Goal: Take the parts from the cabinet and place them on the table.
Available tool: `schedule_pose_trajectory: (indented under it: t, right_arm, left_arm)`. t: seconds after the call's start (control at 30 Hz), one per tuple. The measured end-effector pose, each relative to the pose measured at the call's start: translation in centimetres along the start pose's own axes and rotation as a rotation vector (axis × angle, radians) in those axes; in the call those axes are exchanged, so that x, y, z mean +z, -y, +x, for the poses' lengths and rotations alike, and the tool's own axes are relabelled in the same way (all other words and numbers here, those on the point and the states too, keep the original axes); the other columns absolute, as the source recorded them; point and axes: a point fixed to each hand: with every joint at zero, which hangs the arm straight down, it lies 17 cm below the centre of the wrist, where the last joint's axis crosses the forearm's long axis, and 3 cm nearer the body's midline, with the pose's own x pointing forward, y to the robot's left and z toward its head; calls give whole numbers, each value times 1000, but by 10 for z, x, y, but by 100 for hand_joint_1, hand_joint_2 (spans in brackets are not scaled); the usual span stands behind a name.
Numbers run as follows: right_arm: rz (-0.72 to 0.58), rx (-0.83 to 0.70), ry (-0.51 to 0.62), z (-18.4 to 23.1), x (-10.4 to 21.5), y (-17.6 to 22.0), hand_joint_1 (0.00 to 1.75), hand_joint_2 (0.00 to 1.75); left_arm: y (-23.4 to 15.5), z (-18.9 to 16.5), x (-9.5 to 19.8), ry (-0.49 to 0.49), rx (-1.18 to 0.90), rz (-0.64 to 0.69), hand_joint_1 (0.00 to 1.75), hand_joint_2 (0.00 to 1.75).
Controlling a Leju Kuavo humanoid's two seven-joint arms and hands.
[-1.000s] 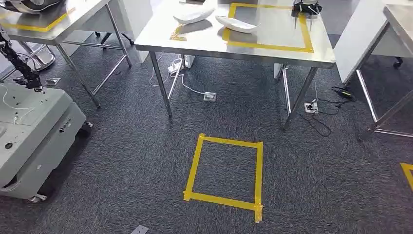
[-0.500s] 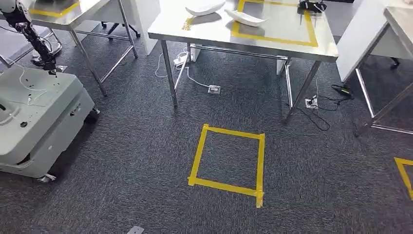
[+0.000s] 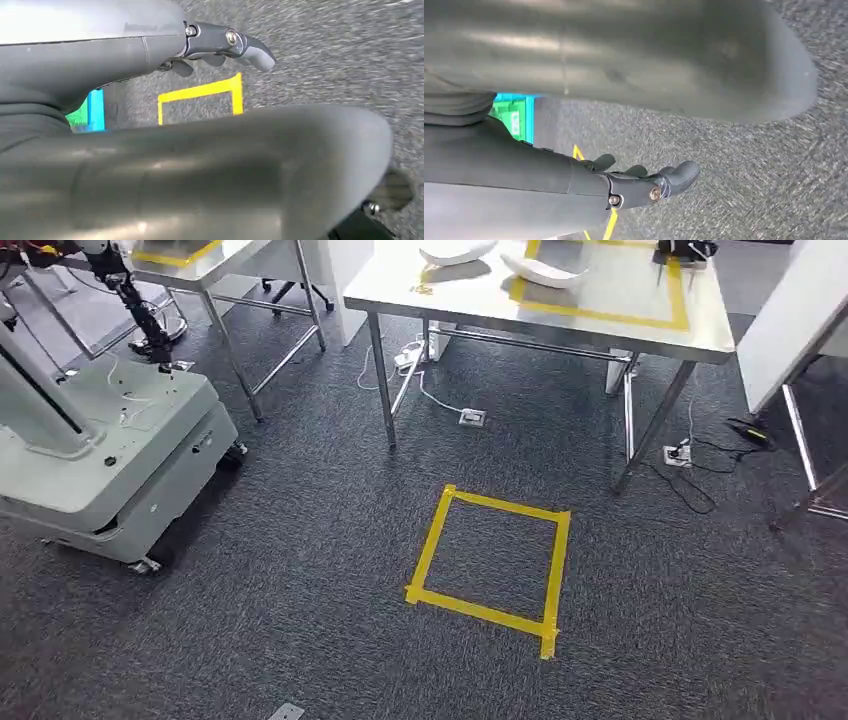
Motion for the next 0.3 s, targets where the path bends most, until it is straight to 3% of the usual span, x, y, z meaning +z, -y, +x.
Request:
schedule_pose_trajectory:
  t: [0.3]
  right_arm:
    - [2, -26, -5, 0, 0, -1, 0, 0]
  left_arm:
    - [-1, 3, 0, 9, -39, -3, 0, 0]
